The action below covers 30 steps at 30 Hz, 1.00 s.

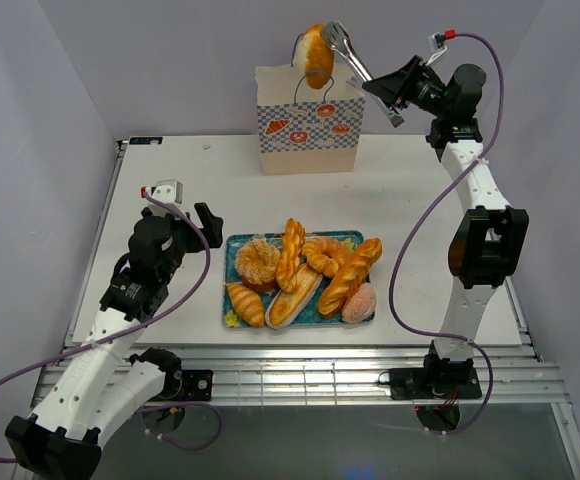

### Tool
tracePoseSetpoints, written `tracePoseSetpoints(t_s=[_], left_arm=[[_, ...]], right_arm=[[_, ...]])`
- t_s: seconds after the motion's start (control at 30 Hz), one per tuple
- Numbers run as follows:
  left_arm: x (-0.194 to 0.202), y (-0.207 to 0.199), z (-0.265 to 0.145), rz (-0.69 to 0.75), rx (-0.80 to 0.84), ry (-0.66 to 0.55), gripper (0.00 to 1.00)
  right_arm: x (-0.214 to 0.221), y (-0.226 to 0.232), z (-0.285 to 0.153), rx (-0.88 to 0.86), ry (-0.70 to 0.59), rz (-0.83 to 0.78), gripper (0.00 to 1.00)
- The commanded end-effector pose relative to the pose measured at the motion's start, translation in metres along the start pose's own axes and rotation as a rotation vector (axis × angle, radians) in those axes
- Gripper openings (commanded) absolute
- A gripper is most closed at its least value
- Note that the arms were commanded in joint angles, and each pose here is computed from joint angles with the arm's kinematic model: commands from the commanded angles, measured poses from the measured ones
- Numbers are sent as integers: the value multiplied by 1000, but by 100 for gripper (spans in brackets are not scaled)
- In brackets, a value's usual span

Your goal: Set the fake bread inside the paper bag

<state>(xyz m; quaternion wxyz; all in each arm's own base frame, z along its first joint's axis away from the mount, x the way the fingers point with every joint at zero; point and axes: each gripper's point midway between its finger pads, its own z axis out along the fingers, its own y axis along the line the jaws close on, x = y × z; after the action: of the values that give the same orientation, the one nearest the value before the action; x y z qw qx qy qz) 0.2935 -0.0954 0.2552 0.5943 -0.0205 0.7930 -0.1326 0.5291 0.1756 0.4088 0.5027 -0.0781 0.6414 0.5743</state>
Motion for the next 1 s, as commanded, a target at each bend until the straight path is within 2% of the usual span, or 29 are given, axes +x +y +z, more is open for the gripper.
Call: tracePoseSetpoints(t_s=[0.0, 0.1, 0.23, 0.4, 0.57, 0.73, 0.97], left_arm=[[-15, -7, -4, 3, 28, -31, 98], [-14, -7, -4, 3, 29, -30, 98], [-16, -7, -5, 2, 29, -35, 98], [-16, -7, -5, 2, 28, -37, 98], [-16, -7, -5, 2, 29, -35, 98], [-14, -7, -4, 4, 28, -31, 98], [-13, -6, -2, 5, 22, -26, 98]], right_arm=[[1, 19, 8, -86, 3, -112, 8], [9, 10, 10, -85, 21, -91, 8], [18, 1, 16, -82, 39, -68, 16], [22, -12, 20, -65, 42, -47, 18], [20, -16, 23, -55, 44, -47, 26], [18, -17, 25, -51, 45, -40, 40], [16, -18, 25, -46, 49, -37, 46]])
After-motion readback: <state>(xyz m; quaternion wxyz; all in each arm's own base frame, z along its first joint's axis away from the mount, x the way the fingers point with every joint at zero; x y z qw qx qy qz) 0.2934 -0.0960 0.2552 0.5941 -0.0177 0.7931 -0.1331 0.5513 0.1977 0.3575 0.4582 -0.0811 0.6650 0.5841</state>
